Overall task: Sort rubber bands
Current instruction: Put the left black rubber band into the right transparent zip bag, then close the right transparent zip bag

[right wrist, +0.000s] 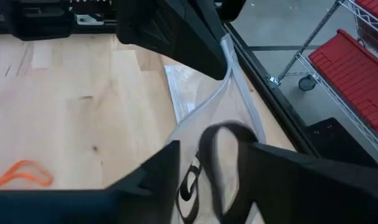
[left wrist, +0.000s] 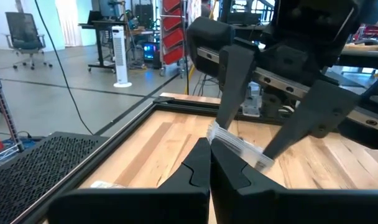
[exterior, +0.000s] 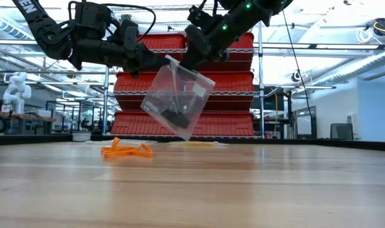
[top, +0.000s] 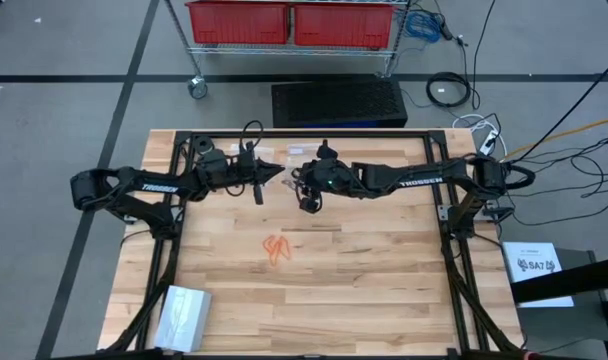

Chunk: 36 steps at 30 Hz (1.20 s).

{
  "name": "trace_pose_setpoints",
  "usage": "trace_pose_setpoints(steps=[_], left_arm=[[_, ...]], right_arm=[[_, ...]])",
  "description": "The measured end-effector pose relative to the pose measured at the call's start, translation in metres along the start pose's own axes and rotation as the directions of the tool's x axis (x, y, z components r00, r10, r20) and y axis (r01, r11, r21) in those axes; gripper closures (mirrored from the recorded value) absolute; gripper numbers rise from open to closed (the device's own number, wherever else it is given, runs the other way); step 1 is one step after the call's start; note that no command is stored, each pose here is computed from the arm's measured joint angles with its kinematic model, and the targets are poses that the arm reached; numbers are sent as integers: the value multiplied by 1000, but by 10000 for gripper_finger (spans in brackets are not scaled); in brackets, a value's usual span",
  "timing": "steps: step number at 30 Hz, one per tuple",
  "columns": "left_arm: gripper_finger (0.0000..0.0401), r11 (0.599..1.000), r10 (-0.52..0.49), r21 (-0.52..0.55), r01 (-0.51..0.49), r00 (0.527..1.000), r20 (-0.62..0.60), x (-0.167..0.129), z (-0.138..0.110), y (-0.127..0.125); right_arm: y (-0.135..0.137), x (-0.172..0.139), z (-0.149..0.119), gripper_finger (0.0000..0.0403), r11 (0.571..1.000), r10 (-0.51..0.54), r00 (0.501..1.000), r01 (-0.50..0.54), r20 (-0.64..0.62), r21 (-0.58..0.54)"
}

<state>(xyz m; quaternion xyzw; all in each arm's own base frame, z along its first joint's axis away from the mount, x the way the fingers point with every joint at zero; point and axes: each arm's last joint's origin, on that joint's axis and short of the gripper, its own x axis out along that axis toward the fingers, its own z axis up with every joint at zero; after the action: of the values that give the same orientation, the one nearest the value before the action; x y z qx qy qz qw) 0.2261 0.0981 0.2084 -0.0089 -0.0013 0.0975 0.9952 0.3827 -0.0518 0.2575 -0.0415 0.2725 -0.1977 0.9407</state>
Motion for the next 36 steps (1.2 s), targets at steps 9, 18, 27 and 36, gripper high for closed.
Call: trace_pose_setpoints(steps=[9, 18, 27, 36], left_arm=[[401, 1000, 0, 0, 0, 1000, -2, 0, 0, 0], [401, 1000, 0, 0, 0, 1000, -3, 0, 0, 0], [401, 999, 42, 15, -41, 993, -114, 5, -6, -5], [401, 992, 81, 112, -50, 953, -293, 25, 10, -39]], right_arm=[[-3, -18, 10, 181, 999, 10, 1000, -11, 29, 32], [-5, -52, 20, 192, 986, 121, 992, -124, 33, 114], [1, -98, -7, 347, 993, 72, 954, -41, -291, 112], [23, -112, -58, 401, 992, 44, 873, 20, -486, 127]])
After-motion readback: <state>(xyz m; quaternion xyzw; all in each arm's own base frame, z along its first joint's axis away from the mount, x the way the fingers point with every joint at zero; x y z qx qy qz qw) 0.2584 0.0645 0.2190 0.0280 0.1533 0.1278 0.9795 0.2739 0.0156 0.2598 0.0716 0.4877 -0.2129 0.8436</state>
